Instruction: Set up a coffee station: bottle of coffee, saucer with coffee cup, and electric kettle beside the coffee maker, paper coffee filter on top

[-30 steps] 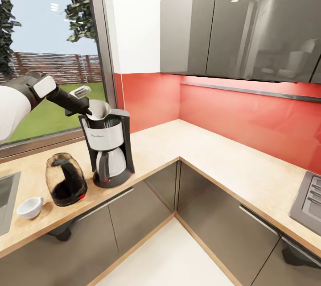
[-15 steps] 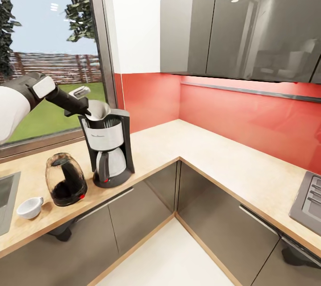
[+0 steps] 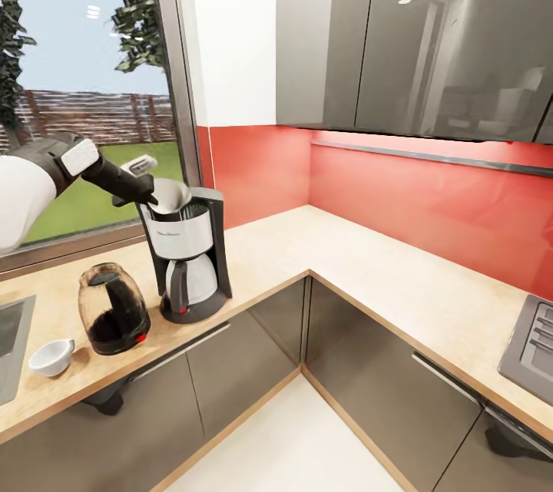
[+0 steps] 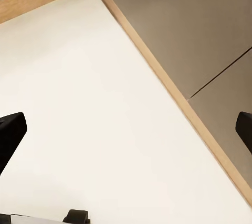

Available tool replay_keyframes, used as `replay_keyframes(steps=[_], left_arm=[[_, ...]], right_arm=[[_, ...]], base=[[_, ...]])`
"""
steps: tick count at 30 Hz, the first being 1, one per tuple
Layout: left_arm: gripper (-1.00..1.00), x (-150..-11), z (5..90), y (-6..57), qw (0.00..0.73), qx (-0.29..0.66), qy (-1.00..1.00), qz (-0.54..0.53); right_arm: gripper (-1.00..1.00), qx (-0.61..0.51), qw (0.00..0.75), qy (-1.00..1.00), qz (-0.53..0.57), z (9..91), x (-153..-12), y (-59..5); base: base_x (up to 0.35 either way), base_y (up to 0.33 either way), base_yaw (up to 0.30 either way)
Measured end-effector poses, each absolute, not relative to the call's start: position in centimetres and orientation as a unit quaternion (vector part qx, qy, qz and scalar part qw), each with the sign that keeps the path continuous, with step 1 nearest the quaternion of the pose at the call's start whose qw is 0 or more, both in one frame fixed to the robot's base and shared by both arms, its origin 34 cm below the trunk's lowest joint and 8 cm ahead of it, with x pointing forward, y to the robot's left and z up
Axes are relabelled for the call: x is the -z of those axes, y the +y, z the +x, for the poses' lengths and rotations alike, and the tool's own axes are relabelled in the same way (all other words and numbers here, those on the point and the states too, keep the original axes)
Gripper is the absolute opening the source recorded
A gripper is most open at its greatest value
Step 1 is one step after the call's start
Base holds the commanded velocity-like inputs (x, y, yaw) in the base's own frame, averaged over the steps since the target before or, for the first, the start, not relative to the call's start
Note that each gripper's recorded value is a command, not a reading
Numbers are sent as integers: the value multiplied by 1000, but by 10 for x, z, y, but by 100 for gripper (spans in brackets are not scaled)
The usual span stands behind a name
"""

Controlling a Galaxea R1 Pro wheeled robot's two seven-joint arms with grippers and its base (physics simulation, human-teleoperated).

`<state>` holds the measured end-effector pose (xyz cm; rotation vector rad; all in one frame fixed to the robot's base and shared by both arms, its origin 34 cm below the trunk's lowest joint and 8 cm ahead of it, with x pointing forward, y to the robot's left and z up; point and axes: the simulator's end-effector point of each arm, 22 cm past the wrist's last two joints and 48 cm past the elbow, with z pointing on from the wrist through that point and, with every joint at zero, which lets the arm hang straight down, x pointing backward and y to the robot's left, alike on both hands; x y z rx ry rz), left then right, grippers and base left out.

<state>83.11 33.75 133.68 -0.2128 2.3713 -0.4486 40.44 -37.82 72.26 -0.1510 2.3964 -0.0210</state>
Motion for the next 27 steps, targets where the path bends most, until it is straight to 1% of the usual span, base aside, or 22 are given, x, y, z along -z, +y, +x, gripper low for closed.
replay_keyframes(steps=[21,27], left_arm=[[-100,-1327,830,341,346,173,918,-86],[-100,-1328,829,341,346,173,918,-86]], right_arm=[[100,8,362,930,-59,404,-723,-378],[100,8,362,930,-59,404,-723,-378]], base=[[26,0,0],[96,99,0]])
